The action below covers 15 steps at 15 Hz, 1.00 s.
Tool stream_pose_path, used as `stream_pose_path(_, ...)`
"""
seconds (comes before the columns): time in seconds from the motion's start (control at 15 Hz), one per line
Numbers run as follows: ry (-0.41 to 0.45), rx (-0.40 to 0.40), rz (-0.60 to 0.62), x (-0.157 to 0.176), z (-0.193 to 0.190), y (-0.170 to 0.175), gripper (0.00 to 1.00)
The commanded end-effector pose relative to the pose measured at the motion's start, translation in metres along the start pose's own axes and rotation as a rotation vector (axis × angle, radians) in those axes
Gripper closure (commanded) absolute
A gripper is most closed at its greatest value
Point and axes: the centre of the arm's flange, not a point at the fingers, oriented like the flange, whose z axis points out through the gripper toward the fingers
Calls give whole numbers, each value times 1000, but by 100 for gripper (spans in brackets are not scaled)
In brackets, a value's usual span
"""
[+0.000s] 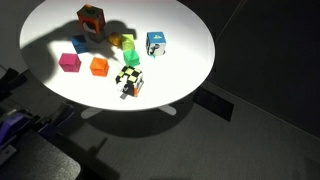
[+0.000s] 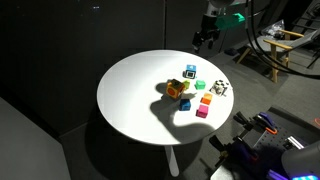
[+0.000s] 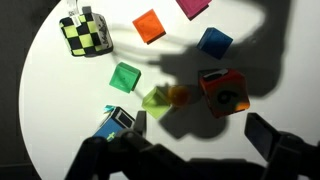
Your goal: Put the yellow block on top of the square plush toy on the left
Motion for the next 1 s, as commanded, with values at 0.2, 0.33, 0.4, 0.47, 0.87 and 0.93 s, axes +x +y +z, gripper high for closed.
stream_pose_path(0.2, 7, -10, 33, 6, 8, 3, 0)
stream_pose_path(0.33, 16, -21, 62, 9, 17, 5, 0)
stream_pose_path(0.4, 23, -24, 83, 11, 22, 7, 0)
stream_pose_path(0.47, 30, -25, 103, 13, 27, 8, 0)
stream_pose_path(0.87, 53, -34, 218, 19, 61, 26, 0)
stream_pose_path(0.93, 46, -33, 239, 20, 67, 31, 0)
